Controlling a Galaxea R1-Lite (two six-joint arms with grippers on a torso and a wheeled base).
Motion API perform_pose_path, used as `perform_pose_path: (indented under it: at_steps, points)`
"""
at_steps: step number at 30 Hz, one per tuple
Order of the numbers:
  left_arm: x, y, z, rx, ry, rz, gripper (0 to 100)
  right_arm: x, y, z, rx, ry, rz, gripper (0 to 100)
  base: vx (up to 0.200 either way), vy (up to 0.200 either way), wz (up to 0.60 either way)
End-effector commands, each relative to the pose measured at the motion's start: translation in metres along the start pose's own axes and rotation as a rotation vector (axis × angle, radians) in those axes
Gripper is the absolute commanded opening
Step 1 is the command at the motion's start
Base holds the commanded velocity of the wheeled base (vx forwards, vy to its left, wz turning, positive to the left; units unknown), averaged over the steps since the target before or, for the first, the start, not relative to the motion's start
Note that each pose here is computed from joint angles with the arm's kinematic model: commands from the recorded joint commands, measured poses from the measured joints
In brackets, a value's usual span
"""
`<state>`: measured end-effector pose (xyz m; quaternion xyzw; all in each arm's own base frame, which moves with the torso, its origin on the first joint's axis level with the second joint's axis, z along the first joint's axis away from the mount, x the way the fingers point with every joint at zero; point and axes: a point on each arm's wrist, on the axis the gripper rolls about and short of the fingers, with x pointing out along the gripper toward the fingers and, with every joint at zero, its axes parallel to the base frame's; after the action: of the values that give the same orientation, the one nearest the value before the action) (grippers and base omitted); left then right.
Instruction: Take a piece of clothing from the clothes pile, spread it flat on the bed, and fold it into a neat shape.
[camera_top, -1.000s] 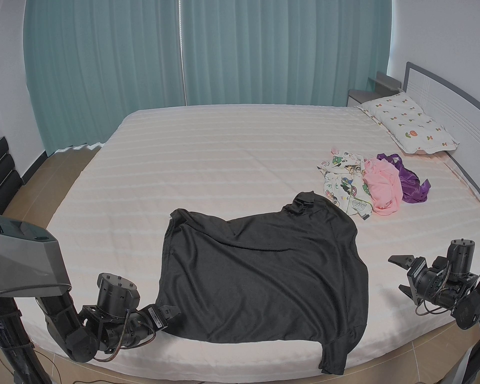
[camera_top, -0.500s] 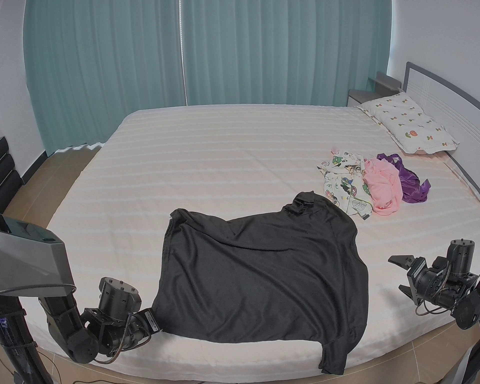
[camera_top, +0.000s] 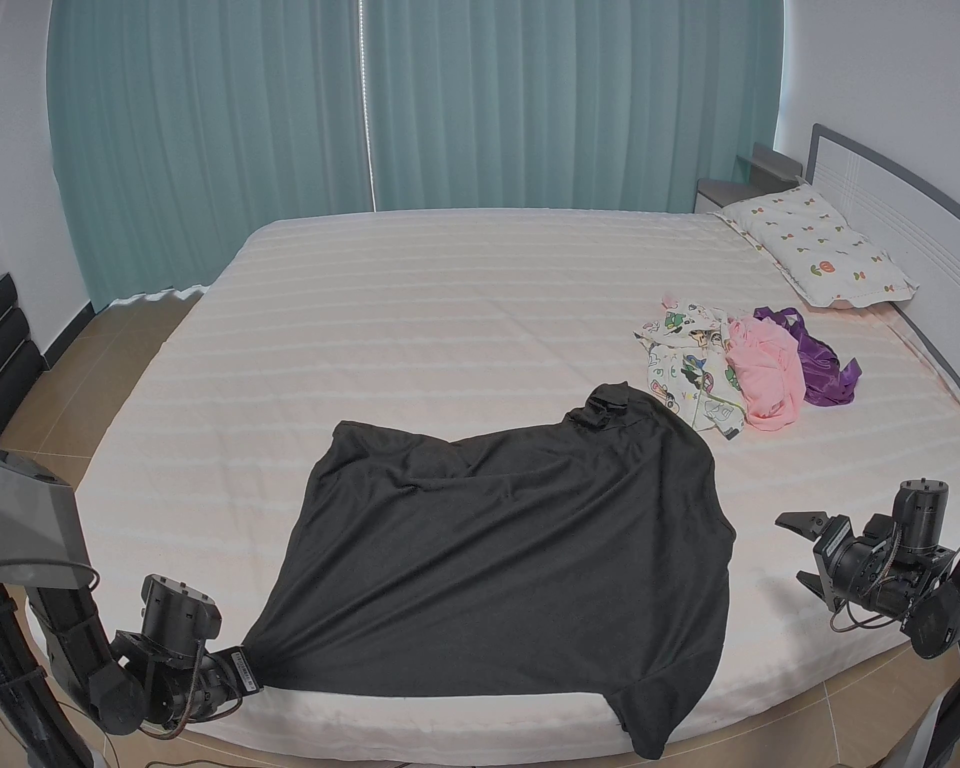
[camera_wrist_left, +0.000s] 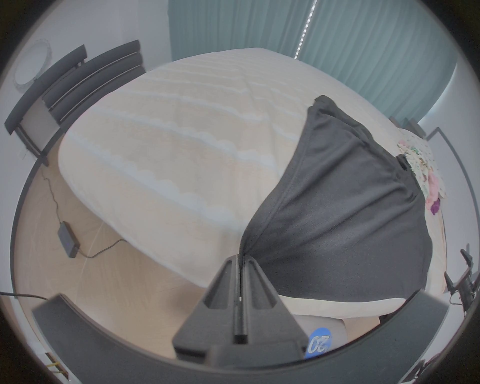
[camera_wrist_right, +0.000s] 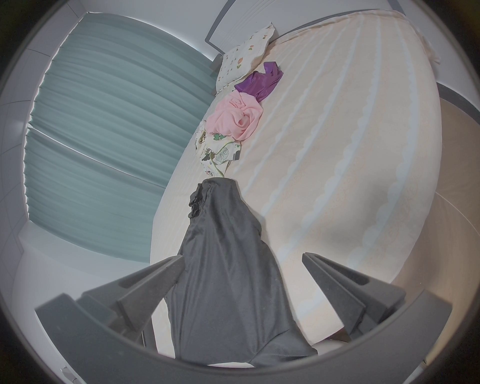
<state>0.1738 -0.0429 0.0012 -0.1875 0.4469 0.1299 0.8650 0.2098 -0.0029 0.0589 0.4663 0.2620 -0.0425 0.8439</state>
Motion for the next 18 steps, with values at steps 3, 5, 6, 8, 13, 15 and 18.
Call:
perform_pose_path:
  at_steps: [3, 5, 6, 8, 13, 15, 18]
  points:
    - [-0.017, 0.019, -0.004, -0.028, 0.062, 0.064, 0, 0.003, -0.001, -0.005, -0.009, 0.025, -0.008, 100, 0.0, 0.0, 0.0]
    - [-0.02, 0.021, -0.004, -0.035, 0.076, 0.05, 0, 0.003, -0.001, -0.005, -0.007, 0.027, -0.01, 100, 0.0, 0.0, 0.0]
    - [-0.021, 0.022, -0.004, -0.039, 0.08, 0.05, 0, 0.003, -0.001, -0.005, -0.007, 0.027, -0.01, 100, 0.0, 0.0, 0.0]
    - [-0.021, 0.025, -0.003, -0.047, 0.088, 0.063, 0, 0.003, -0.001, -0.005, -0.007, 0.027, -0.01, 100, 0.0, 0.0, 0.0]
    - [-0.021, 0.031, -0.007, -0.061, 0.156, 0.081, 0, 0.003, -0.001, -0.006, -0.006, 0.029, -0.011, 100, 0.0, 0.0, 0.0]
    - [-0.021, 0.031, -0.007, -0.068, 0.168, 0.061, 100, 0.003, -0.002, -0.006, -0.003, 0.028, -0.013, 100, 0.0, 0.0, 0.0]
    - [-0.022, 0.031, -0.006, -0.075, 0.172, 0.039, 100, 0.003, -0.002, -0.006, -0.004, 0.032, -0.013, 100, 0.0, 0.0, 0.0]
